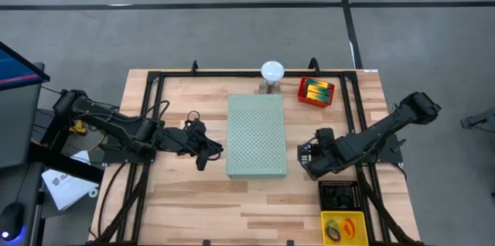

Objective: Pick & Place Office Desk Supplies
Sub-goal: Put the blue spring keychain into the yellow bin

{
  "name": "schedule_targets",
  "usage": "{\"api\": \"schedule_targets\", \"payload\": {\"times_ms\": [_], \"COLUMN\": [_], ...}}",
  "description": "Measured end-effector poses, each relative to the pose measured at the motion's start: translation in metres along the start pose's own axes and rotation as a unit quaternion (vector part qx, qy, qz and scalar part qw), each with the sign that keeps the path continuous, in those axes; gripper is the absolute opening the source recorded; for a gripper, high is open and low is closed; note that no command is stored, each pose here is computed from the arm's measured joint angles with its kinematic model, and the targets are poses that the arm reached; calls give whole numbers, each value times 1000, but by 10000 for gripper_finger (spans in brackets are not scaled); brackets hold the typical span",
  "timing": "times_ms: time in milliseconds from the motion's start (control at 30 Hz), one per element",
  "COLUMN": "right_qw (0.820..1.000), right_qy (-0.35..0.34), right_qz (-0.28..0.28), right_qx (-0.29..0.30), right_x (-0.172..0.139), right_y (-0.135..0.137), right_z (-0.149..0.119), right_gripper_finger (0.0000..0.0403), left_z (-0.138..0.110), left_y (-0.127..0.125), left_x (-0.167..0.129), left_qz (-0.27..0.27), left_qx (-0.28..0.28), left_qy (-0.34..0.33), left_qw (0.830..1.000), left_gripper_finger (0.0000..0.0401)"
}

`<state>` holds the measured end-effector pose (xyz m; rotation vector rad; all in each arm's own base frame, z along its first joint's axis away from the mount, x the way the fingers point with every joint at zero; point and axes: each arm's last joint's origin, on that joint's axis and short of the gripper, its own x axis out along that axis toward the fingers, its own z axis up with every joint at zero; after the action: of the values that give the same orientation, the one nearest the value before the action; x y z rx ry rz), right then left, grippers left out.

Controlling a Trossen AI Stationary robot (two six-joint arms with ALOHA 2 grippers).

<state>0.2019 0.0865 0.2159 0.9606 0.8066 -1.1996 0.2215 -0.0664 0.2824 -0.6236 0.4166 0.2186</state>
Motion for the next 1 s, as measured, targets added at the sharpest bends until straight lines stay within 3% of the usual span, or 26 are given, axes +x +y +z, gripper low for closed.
{"api": "schedule_targets", "payload": {"times_ms": [200, 467, 767, 1000], "right_qw": [999, 980, 959, 943], "right_qy": [21, 141, 255, 298], "right_qz": [36, 108, 56, 19], "right_qx": [-21, -86, -112, -146], "right_x": [-42, -83, -108, -124], "right_y": [2, -4, -30, -28], "right_z": [-14, -54, -119, -151], "right_gripper_finger": [0, 0, 0, 0], "left_z": [0, 0, -4, -7], "left_y": [0, 0, -4, -7], "left_x": [0, 0, -2, -4], "left_qz": [-3, -3, -12, -20], "left_qx": [9, 13, 28, 36], "left_qy": [3, 3, 10, 15], "left_qw": [1000, 1000, 999, 999], "left_gripper_finger": [76, 76, 76, 76]}}
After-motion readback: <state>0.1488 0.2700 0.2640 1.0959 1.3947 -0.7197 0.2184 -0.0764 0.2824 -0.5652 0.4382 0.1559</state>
